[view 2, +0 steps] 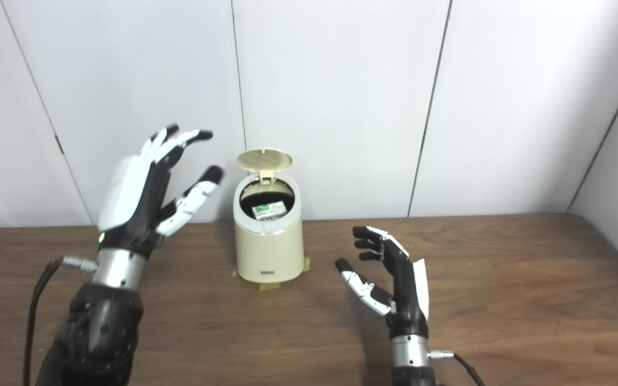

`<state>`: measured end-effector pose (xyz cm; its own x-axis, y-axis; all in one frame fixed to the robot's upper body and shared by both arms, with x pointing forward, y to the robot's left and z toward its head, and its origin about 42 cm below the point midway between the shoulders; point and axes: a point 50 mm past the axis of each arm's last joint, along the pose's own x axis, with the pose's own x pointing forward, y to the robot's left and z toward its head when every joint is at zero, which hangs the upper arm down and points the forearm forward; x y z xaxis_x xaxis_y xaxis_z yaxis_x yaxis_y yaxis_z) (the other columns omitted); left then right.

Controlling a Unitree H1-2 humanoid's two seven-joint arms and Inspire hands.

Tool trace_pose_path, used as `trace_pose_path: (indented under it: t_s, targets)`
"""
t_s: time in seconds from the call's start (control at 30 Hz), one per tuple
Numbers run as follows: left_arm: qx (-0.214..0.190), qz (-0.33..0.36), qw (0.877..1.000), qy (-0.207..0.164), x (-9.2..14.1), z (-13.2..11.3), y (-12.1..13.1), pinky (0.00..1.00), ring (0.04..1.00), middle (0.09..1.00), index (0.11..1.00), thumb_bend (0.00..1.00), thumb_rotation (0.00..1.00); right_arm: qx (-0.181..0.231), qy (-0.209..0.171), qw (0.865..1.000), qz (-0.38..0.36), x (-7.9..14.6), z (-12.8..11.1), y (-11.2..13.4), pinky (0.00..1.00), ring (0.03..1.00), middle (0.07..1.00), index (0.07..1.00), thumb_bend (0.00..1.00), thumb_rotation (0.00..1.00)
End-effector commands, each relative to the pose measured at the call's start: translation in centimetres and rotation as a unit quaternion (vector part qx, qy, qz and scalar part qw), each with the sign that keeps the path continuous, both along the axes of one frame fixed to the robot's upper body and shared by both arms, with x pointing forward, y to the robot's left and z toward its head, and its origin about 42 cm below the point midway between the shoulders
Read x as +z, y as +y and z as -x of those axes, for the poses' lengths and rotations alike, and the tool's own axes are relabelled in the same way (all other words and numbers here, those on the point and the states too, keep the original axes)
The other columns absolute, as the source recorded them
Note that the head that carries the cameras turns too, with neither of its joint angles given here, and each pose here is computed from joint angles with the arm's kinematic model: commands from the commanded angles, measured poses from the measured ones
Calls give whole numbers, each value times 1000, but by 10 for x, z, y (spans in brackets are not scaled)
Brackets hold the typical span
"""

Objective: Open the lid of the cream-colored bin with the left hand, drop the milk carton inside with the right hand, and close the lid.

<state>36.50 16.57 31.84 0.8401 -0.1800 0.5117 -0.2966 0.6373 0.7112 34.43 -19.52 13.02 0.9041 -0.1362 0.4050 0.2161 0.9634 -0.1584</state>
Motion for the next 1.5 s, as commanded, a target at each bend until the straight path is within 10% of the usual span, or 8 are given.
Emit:
trace_pose_path:
  t_s: [0.0,0.67,1.47]
  targets:
    - [-1,-23,999,-36,31,-3,-15,1000,996,894,868,647,952,2,25,1000,11,-25,12,-4,570,661,691,654,317,266]
    - [35,-162,985,41,74,-54,-90,1000,1000,932,917,774,941,7,27,999,32,-30,12,4,549,641,672,644,297,179]
    - [42,-181,978,93,59,-78,-103,1000,1000,909,861,830,933,3,34,998,46,-32,12,3,551,639,661,647,292,187]
